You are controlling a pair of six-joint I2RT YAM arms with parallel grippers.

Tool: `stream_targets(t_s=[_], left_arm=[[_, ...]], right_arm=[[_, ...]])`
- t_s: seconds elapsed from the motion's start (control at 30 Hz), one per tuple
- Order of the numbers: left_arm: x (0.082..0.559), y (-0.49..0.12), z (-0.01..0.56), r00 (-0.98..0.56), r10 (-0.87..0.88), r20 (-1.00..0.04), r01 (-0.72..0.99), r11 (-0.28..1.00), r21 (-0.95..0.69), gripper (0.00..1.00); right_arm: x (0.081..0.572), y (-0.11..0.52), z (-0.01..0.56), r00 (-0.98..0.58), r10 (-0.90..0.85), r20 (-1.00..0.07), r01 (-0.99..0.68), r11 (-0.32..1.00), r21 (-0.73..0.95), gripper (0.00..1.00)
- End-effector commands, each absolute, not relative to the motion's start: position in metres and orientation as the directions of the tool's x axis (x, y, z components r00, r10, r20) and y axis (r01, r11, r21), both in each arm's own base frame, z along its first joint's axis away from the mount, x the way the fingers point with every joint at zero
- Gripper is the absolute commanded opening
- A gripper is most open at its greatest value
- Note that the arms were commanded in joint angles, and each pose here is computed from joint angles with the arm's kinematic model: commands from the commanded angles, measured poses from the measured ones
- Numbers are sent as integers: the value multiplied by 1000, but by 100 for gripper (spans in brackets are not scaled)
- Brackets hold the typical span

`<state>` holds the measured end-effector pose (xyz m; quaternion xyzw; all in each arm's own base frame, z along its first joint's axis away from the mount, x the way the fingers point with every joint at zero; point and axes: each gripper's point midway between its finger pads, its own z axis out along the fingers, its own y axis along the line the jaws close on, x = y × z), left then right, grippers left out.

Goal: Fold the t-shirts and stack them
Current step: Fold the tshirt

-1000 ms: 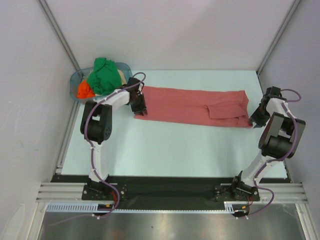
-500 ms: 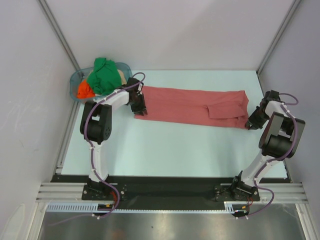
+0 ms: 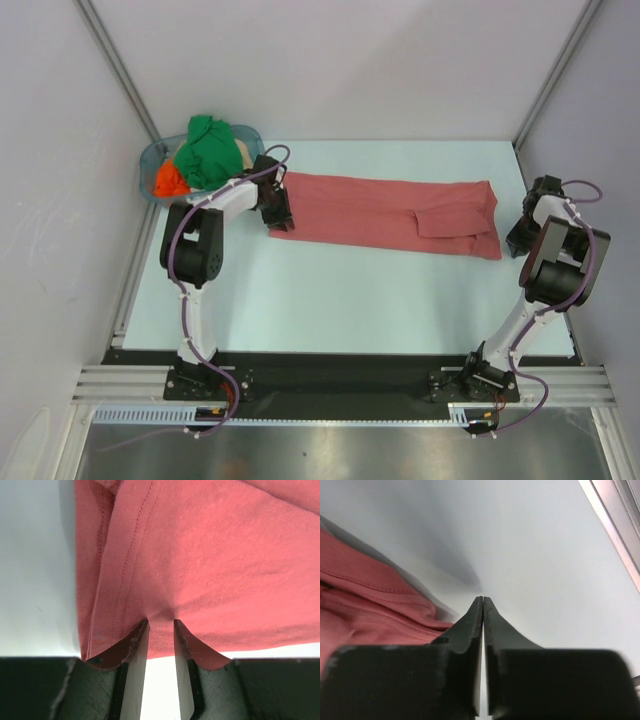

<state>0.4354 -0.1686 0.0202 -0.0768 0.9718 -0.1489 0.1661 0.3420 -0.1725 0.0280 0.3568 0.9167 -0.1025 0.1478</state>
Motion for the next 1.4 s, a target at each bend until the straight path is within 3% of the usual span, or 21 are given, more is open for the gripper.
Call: stream_targets(t_s=[0.0,0.07,0.17,0.6,0.7,0.8,0.93,1.2,1.37], left_arm=[[417,-146,-11,-957,-189,-221,-135,962,-238,33],[418,-147,-9,-956,-191,-225,-135,961,-240,33],[420,-148,-6,-955,-186,-231,-128,961,-245,33],[419,-152,-7,-956,-193,-220,-132,955,-266,33],[418,-152,-8,-957,-194,-216,-134,955,-266,33],[418,-151,-9,-957,-193,-216,-133,955,-264,33],[418,-149,-10,-957,-195,-216,-137,957,-256,34],[413,-145,-21,-962,-187,-198,-140,963,-232,34],[412,-143,-27,-967,-175,-188,-131,966,-224,33]], right_arm=[[345,-175,43,-694,622,-363,685,726,-67,12],[343,-168,53,-660,652,-373,700,714,10,28],[344,-160,73,-631,667,-396,689,717,108,39],[361,-136,26,-704,641,-306,617,765,183,44],[364,-137,18,-712,638,-294,616,768,174,41],[362,-140,13,-715,640,-283,622,766,161,30],[353,-162,14,-693,647,-319,669,741,50,0],[345,-193,28,-674,633,-381,708,700,-90,0],[351,-196,34,-674,622,-398,702,707,-86,0]])
